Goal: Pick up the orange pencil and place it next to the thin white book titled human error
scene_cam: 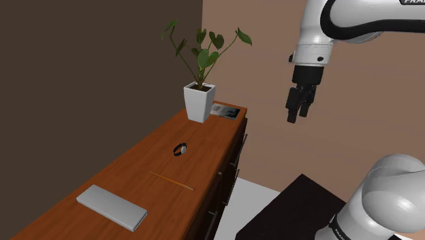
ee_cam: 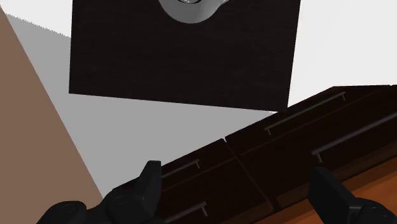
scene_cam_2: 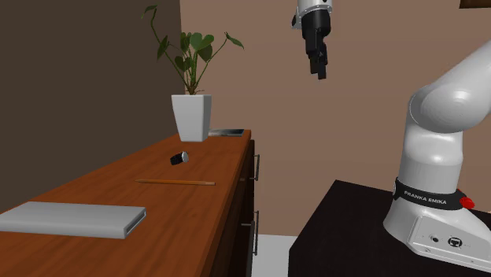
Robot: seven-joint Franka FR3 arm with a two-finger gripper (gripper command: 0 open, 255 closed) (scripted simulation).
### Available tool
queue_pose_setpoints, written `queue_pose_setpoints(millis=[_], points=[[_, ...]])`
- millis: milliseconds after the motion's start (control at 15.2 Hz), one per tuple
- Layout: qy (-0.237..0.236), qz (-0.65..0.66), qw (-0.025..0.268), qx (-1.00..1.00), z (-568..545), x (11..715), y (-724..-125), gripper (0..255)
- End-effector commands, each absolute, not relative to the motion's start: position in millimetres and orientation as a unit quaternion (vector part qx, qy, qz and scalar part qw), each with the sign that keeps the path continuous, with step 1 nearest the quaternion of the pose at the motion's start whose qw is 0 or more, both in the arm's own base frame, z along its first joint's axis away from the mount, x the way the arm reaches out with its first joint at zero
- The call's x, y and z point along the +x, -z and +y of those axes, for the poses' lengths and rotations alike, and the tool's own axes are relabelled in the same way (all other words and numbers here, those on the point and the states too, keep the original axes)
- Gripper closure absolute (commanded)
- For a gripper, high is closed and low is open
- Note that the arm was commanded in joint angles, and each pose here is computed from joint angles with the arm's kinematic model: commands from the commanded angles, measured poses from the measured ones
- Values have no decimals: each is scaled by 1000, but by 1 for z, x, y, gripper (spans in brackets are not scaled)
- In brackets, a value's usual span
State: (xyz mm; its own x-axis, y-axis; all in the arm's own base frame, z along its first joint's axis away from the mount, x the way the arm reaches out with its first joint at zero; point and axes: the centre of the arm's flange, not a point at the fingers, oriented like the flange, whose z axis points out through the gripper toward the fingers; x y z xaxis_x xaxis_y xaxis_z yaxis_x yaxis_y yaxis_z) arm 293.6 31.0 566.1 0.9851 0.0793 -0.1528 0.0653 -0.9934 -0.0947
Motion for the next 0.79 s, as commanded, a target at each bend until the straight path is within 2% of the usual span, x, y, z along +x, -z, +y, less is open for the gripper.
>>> queue_pose_setpoints(millis=[0, 726], points=[[-78, -36, 45, -995, 31, 294, -566, 0], [-46, -110, -9, -993, 163, 352, -512, 0]])
